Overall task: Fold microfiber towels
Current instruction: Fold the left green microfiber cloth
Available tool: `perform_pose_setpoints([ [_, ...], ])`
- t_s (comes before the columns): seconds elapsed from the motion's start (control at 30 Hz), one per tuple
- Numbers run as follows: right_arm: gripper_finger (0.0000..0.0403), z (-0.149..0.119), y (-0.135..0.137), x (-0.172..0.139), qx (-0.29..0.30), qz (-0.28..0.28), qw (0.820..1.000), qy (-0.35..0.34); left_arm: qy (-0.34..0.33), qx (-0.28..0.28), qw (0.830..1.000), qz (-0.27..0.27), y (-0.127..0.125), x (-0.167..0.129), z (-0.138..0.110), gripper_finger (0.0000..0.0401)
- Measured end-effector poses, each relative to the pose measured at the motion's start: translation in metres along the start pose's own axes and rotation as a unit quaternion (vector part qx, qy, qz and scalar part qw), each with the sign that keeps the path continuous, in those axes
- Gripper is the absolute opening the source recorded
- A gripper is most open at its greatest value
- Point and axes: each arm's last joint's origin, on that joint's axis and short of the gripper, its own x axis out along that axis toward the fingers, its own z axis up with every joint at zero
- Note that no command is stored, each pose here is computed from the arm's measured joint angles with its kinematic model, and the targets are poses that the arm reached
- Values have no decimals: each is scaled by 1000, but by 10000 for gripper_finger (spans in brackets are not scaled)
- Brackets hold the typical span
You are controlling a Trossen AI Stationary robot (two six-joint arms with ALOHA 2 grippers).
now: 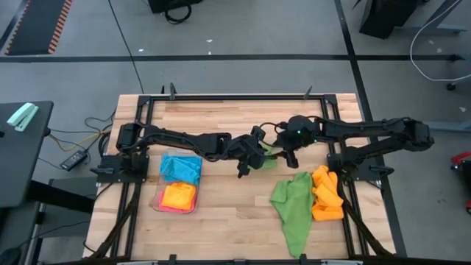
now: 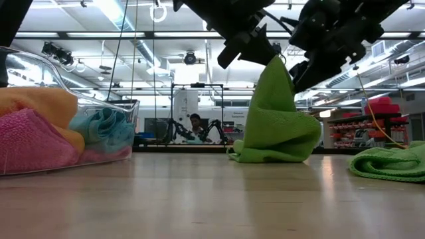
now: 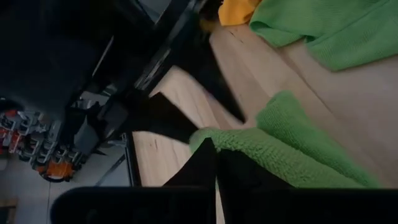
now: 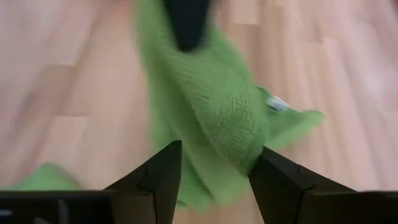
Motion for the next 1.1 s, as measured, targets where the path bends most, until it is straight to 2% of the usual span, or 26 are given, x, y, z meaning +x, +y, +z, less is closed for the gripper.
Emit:
perform_pose_setpoints([
  [0.13, 183, 2, 5, 1, -8, 35, 999, -10, 1, -1, 1000, 1, 1, 0, -1, 20],
  [0.27, 183, 3, 8, 1, -14, 46, 999, -15, 4, -5, 1000, 1, 2, 1, -2, 32],
  [0.53, 173, 13, 5, -1, -14, 39, 997, -58, 8, -6, 1000, 0, 3, 1, -5, 8],
  [0.77, 89, 13, 4, -1, -12, 22, 998, -56, 7, -7, 1000, 1, 3, 1, -4, 38],
  [0.93, 20, 13, 3, -1, -29, 10, 998, -55, 7, -13, 1000, 0, 3, 1, -4, 28],
  [1.1, 7, 10, 3, -3, -29, -2, 999, -25, 24, -60, 998, -5, 5, 3, -11, 24],
])
